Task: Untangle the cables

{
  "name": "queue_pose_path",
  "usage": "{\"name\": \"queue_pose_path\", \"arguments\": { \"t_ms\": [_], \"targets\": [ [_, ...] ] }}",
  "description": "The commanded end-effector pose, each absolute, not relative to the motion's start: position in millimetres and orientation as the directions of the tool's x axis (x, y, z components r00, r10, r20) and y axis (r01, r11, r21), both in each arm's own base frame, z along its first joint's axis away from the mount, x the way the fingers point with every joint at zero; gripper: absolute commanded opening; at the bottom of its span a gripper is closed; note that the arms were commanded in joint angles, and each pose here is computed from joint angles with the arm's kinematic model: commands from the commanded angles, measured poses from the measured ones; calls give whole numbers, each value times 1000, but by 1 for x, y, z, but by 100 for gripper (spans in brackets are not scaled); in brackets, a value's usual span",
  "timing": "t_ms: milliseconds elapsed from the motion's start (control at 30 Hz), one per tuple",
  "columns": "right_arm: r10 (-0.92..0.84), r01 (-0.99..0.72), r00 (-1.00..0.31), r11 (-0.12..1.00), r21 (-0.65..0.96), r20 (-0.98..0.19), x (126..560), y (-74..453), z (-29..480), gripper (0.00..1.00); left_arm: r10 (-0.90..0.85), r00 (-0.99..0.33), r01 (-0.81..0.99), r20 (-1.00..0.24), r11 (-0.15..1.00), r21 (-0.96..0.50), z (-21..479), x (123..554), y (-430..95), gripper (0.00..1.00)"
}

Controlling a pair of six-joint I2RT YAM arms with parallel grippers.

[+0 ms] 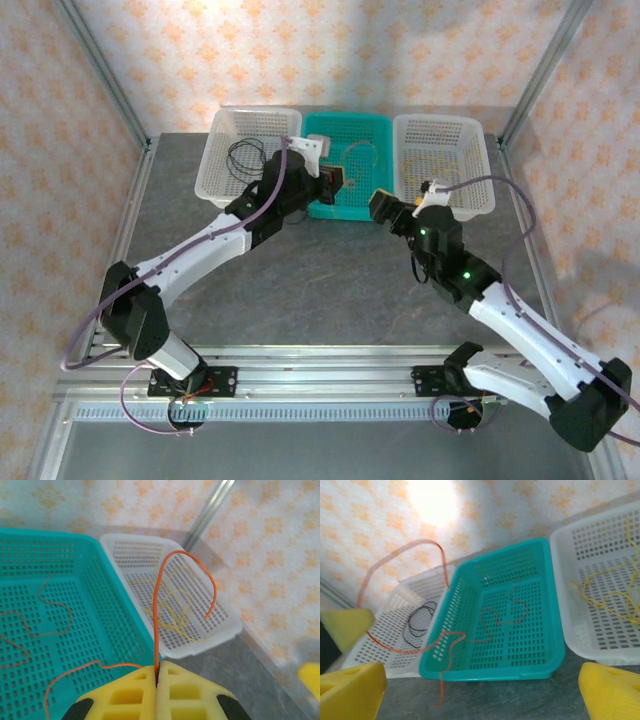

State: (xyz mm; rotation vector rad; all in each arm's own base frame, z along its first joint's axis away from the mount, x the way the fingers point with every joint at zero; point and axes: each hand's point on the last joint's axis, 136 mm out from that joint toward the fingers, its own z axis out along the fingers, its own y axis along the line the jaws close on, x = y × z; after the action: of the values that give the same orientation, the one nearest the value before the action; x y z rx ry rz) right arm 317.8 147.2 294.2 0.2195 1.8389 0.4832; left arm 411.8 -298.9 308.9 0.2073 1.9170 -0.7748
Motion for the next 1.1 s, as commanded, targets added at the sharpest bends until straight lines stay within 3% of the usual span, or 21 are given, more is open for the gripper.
{"name": "queue_pose_path", "arguments": {
  "t_ms": [0, 433, 733, 967, 1000, 1067],
  "targets": [
    [407, -71, -296, 893, 445, -864, 337, 144, 306, 96, -243, -440, 415, -865, 799, -435, 326, 439, -284, 0],
    [447, -108, -424, 839, 533, -788, 404, 147, 276, 95, -291, -428, 378, -856, 802, -462, 320, 525, -281, 0],
    [430, -65, -430, 862, 503, -794, 418, 141, 256, 94, -276, -486, 287, -829, 846, -449, 264, 584, -295, 0],
    [423, -66, -421, 868, 493, -802, 422, 141, 247, 97, -265, -567, 215, -780, 867, -450, 216, 602, -300, 0],
    [420, -74, -420, 868, 492, -804, 423, 142, 248, 97, -263, -570, 211, -778, 869, -448, 213, 602, -301, 0],
    [420, -85, -414, 865, 494, -808, 423, 143, 251, 97, -261, -577, 206, -774, 870, -448, 210, 600, -300, 10]
  ]
}}
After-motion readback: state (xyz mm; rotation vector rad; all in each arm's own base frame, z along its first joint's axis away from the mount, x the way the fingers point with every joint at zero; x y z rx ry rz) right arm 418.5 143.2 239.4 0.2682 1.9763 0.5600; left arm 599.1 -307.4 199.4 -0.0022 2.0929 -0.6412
